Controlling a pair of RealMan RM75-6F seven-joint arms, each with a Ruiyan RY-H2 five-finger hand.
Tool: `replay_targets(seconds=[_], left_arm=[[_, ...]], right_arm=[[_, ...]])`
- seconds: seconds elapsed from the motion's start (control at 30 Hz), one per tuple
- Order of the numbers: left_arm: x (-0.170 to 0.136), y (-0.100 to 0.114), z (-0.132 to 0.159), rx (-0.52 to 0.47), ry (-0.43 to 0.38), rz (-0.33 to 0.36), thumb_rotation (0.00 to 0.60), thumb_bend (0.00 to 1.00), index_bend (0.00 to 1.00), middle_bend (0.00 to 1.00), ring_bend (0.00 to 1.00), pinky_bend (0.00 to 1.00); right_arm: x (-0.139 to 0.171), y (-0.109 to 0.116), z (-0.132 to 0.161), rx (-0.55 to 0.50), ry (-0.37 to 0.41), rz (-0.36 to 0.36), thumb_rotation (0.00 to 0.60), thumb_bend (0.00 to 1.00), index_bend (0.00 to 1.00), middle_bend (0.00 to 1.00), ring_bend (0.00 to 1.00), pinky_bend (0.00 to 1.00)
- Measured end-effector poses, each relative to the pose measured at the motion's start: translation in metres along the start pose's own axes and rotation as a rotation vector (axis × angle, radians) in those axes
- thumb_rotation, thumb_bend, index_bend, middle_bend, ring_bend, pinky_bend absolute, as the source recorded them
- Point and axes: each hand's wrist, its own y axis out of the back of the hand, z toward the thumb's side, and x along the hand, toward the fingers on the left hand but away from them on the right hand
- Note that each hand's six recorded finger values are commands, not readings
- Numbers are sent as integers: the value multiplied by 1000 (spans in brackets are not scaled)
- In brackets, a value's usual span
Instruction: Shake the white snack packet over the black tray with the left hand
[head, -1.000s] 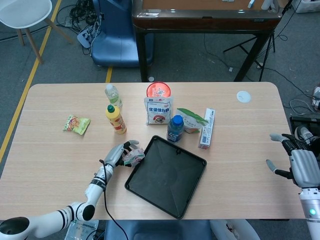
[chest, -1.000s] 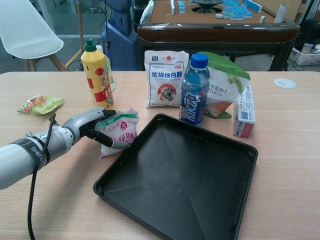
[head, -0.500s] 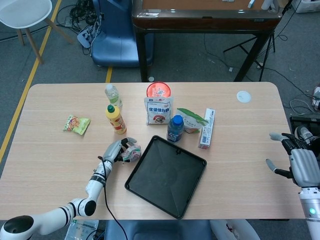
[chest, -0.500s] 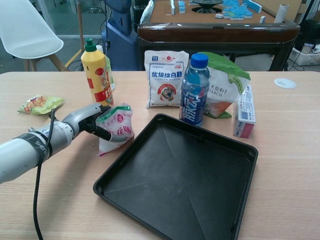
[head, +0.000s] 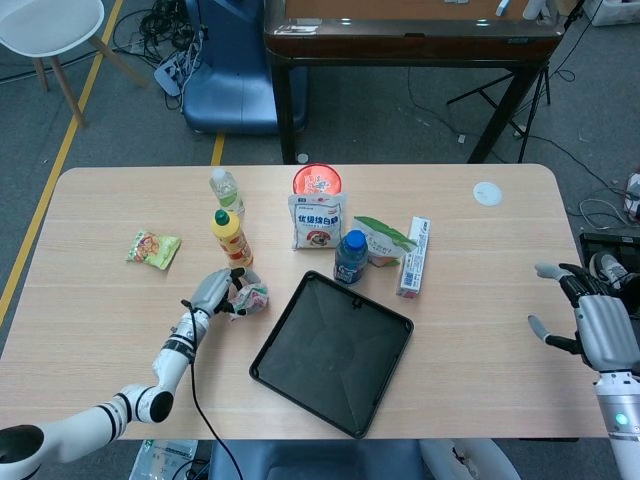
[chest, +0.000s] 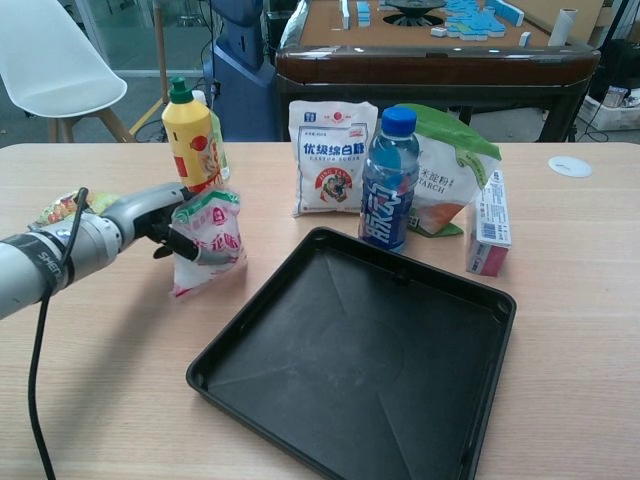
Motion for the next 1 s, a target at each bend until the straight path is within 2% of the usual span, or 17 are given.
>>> replay_targets(seconds=[0.2,0.4,0.67,1.0], left_arm=[[-8,25,13,151,-71,13,600,260,420,578,571,839],[-19,31,30,366,-146,8,600,262,416,579,571,839],[-36,18,53,603,-219,-38,600,264,416,579,571,839],[-45,-4,75,861,-277,-42,600,268,414,580,571,839]], right_arm=[[-2,-2,2,-7,13,2,600,261,229,293,163,202],[-4,-5,4,-13,25,4,600,262,229,293,163,202],[-5,-7,3,-23,27,7,600,261,229,293,163,202],[-2,-8,-1,-30,24,4,600,262,229,293,163,202]])
